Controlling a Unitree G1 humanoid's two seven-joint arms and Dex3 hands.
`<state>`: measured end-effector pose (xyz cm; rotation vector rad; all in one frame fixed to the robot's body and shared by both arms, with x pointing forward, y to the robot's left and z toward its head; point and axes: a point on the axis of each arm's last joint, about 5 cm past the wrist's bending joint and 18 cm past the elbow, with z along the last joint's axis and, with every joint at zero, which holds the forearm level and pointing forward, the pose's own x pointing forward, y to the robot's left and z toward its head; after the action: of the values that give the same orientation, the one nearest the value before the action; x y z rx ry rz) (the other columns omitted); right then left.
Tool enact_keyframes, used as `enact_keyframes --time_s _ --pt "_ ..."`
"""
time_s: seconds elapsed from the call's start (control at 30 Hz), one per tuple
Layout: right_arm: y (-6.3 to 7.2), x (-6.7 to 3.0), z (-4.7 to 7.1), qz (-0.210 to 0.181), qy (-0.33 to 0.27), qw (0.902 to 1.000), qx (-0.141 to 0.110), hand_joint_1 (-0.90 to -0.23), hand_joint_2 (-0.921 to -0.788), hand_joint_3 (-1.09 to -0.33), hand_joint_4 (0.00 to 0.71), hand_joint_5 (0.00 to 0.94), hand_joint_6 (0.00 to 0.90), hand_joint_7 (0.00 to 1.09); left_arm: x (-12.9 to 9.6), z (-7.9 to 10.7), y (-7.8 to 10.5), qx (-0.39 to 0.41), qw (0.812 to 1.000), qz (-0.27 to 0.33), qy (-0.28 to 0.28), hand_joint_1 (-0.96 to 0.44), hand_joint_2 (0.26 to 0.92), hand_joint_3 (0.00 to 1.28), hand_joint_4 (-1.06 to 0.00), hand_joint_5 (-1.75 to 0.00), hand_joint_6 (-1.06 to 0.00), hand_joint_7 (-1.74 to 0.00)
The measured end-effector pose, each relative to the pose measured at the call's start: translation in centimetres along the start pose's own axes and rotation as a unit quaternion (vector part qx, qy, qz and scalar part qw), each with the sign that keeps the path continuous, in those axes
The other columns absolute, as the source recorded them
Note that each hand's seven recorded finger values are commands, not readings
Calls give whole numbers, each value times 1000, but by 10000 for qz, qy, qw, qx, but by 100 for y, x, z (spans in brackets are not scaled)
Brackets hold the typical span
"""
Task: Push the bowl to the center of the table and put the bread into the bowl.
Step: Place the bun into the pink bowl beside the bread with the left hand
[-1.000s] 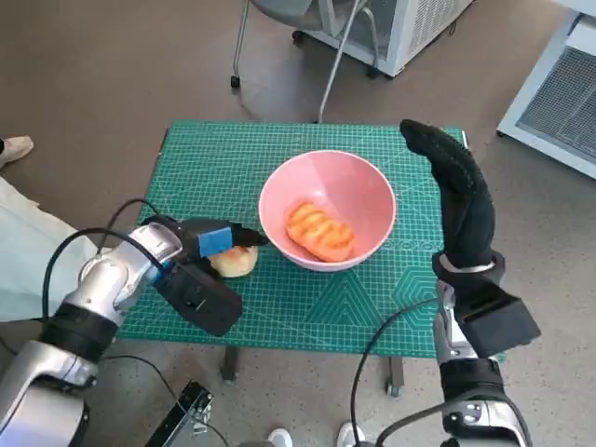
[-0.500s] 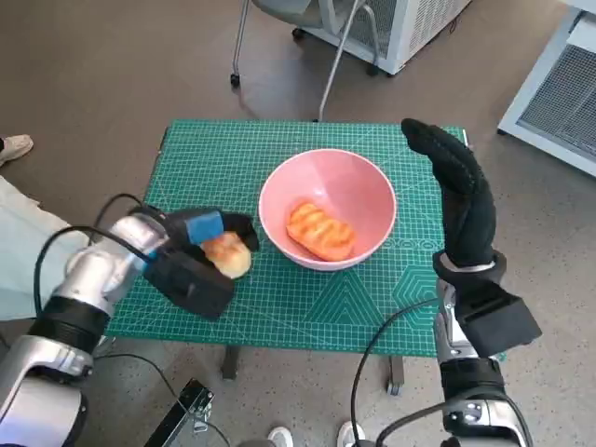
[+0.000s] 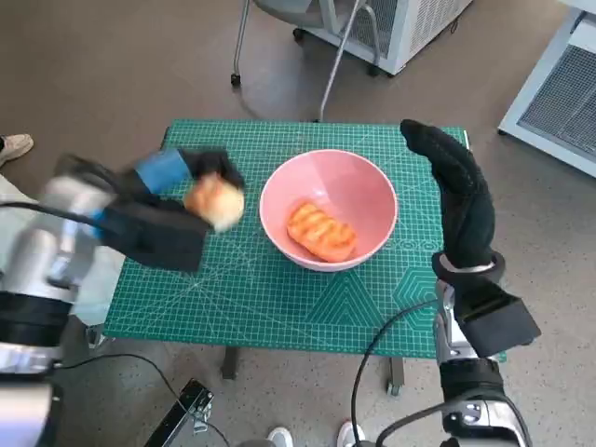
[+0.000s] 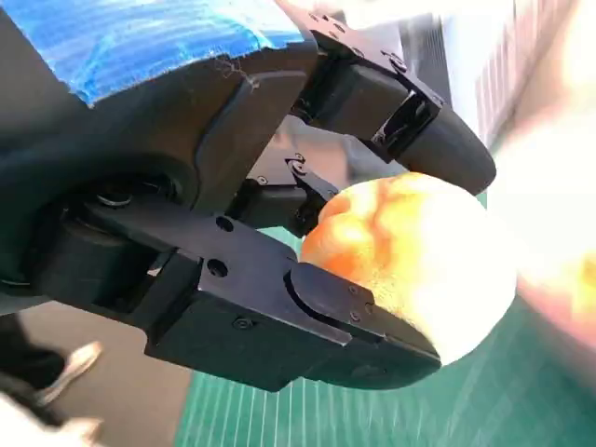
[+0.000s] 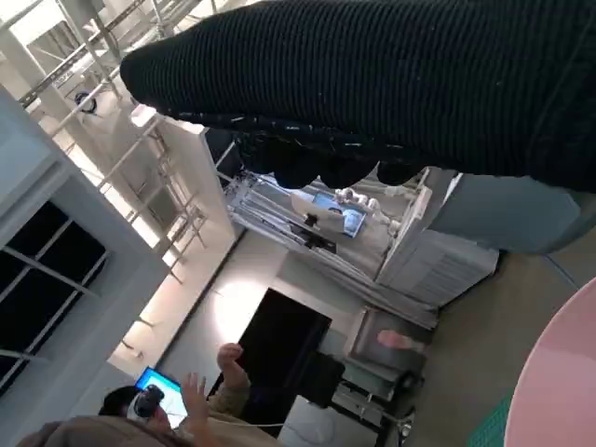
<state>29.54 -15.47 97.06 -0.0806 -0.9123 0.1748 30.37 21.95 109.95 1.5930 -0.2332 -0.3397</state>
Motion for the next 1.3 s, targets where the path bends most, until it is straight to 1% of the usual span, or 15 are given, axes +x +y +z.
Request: enact_keyframes --time_s 0.1,0.23,0.37,0.5,0.6,0.73,0.77,0.83,0.87,0.9,0.93,1.0,1.1,1.2,1.3 --pt "0 0 0 2 2 10000 -1 -542 -921 -752 386 28 42 860 -71 107 144 -34 9989 436 -181 3 887 134 -601 -1214 -700 -1144" --pt "-2 0 -2 7 7 10000 1 -540 -921 -754 385 28 41 861 -105 273 228 15 9943 905 -568 3 892 104 -615 -1182 -737 -1118" --pt "-1 5 -2 28 6 10000 4 -541 -921 -755 385 27 40 862 -48 408 186 93 9888 1076 -1025 3 914 61 -595 -1169 -763 -1114" --pt "-11 3 -7 47 26 10000 -10 -541 -921 -755 385 27 39 863 87 518 86 128 9831 1063 -1487 2 919 54 -577 -1217 -773 -1072" --pt "-11 9 -9 58 30 10000 -10 -541 -921 -755 385 27 39 863 217 602 2 214 9788 1047 -1749 1 920 102 -539 -1177 -711 -1212" --pt "-13 17 -10 72 31 10000 -12 -540 -921 -755 385 27 39 864 404 705 -119 453 9731 1054 -1997 0 921 144 -503 -1190 -657 -1294" --pt "-15 16 -10 74 33 10000 -14 -540 -921 -756 385 27 39 864 452 729 -151 497 9723 1026 -2041 0 921 154 -494 -1201 -643 -1307" --pt "-16 18 -10 81 32 10000 -15 -540 -921 -756 385 27 39 864 535 777 -209 514 9724 918 -2080 -1 921 215 -415 -1304 -578 -1350" --pt "-17 19 -10 86 33 10000 -15 -541 -921 -756 385 27 38 864 570 802 -238 494 9731 840 -2089 -124 921 252 -356 -1099 -513 -1410" --pt "-19 19 -10 89 35 10000 -16 -541 -921 -756 385 27 38 864 602 823 -269 439 9742 754 -2084 -168 921 266 -351 -995 -489 -1433" --pt "-23 19 -10 92 37 9999 -20 -542 -921 -756 385 27 38 864 630 849 -301 392 9750 671 -2080 -187 911 255 -344 -787 -422 -1312" --pt "-35 20 -8 99 39 9999 -37 -545 -921 -755 385 27 38 865 675 902 -368 375 9764 498 -2068 -159 914 137 -365 -390 -408 -760" --pt "-61 26 -1 89 40 9999 -61 -549 -921 -755 385 27 38 865 729 965 -463 537 9776 221 -2022 -161 919 59 -369 -142 -431 -420" --pt "-79 35 10 75 18 9999 -75 -556 -921 -754 385 26 38 866 763 989 -548 639 9784 -9 -1968 -182 920 35 -364 -53 -446 -297" --pt "-103 40 16 49 17 9999 -87 -560 -921 -753 385 26 38 866 786 991 -618 693 9792 -192 -1898 -205 921 30 -352 -18 -453 -250"
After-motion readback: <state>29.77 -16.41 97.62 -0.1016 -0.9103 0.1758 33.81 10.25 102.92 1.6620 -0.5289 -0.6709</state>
